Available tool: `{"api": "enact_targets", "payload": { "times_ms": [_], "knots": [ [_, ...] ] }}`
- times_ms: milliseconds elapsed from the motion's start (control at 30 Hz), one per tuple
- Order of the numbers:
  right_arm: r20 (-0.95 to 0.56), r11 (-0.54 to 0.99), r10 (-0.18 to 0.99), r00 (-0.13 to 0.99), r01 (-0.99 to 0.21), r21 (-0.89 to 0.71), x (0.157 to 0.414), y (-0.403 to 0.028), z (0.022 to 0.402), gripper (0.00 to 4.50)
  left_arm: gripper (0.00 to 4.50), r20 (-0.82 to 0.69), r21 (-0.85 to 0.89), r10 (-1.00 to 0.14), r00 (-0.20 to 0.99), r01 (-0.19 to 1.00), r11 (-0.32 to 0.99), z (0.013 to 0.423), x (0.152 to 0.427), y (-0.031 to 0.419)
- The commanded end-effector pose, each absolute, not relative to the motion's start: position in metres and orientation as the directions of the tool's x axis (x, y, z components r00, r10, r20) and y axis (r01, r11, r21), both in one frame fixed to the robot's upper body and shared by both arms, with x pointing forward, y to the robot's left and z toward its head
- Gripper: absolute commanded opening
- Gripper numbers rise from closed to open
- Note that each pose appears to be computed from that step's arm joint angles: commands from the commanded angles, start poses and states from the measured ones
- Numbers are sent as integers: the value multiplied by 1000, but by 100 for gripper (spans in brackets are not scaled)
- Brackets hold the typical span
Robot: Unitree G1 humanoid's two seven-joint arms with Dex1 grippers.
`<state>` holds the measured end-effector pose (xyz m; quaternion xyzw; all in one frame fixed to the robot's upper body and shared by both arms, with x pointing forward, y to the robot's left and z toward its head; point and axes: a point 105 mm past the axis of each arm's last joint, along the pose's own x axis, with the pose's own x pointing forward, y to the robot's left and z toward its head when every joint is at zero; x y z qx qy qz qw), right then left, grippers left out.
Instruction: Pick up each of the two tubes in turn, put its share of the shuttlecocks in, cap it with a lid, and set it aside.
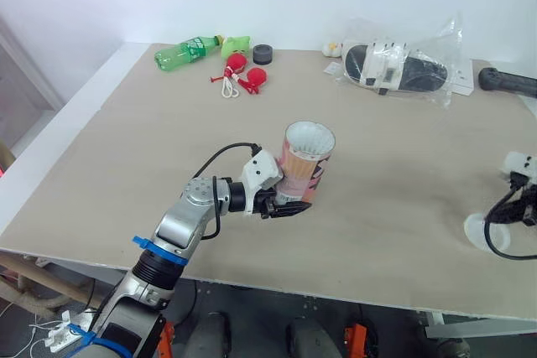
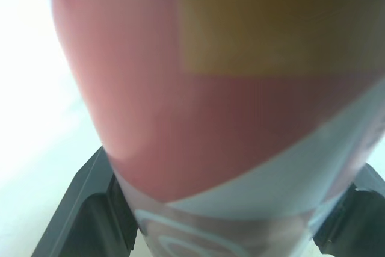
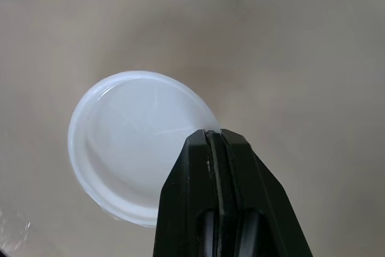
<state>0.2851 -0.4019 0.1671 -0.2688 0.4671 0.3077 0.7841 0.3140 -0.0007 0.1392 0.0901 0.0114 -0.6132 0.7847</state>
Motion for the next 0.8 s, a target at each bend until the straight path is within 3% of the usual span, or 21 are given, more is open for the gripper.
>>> {"api": "enact_targets", "payload": {
  "times_ms": [33,333,600,800],
  "knots": [
    [-831,464,365,419,-856,-228,293,-345,226,5,297,-103,164,-970,219,966,201,147,313,-8],
    [-673,133,662,330,-935,-328,290,-207,320,5,297,-114,172,-976,187,971,166,141,318,-19],
    [-662,-69,720,207,-928,-366,294,-134,359,5,297,-162,188,-970,180,971,149,113,321,-23],
    [-707,-146,684,179,-916,-373,301,-121,353,5,297,-151,181,-969,194,969,166,104,322,-20]
  ]
}}
